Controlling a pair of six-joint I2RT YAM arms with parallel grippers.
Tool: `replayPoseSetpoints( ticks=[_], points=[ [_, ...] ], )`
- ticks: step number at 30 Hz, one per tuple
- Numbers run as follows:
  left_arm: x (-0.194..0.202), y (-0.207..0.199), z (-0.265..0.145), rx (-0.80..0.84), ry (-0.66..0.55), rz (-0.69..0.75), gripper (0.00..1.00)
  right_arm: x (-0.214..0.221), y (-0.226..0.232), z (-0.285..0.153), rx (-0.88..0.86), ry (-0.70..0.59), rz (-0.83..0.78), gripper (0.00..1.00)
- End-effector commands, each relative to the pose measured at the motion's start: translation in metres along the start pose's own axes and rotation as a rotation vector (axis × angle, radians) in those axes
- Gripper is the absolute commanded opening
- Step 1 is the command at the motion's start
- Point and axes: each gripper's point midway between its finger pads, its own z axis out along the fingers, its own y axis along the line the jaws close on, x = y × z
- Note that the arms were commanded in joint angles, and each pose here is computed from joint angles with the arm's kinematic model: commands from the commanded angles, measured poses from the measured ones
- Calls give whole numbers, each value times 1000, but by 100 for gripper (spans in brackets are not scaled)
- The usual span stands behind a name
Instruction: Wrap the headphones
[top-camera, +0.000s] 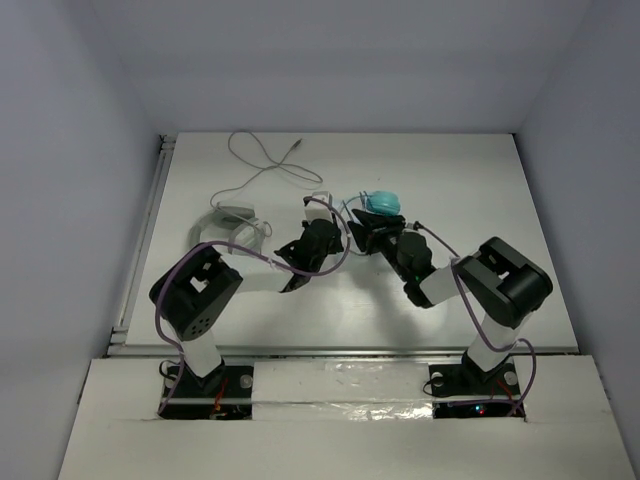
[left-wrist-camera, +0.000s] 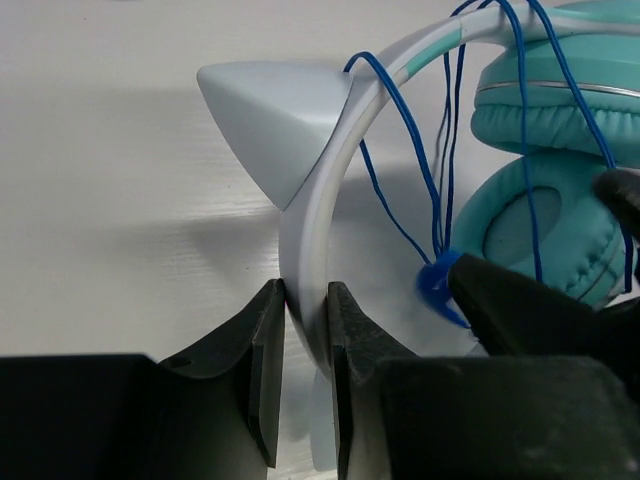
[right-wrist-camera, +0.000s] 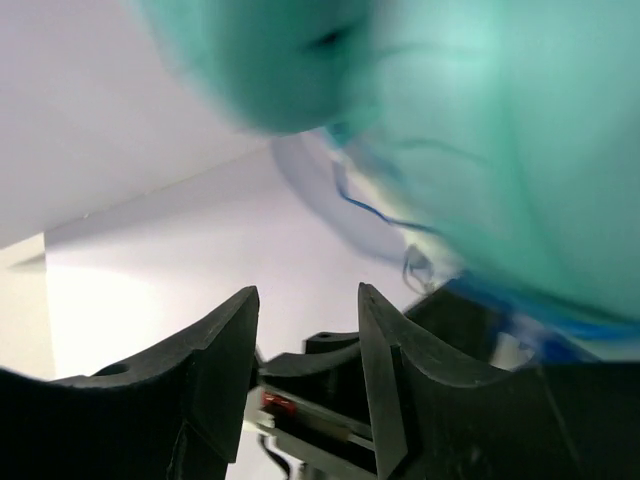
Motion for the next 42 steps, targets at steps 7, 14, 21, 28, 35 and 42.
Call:
replayPoseSetpoints(
  ticks=[7, 14, 21, 28, 35, 42],
  points=[
    [-5, -58, -12, 232, 138, -94, 0, 32, 59, 9, -108, 108, -119, 51],
    [-16, -64, -18, 263, 163, -109, 0, 23, 97, -11, -129, 9, -280, 47],
    [-45, -75, -28, 289, 124, -87, 0, 4, 137, -48, -113, -139, -556, 1],
    [-67, -81, -36, 305, 81, -71, 0, -42, 186, -121, -109, -425, -826, 0],
    [-72, -51, -16, 229, 74, -80, 0, -55, 215, -187, -77, -501, -1047, 13],
    [-61, -27, 14, 186, 122, -85, 0, -71, 196, -216, 27, -511, -1105, 44]
  ],
)
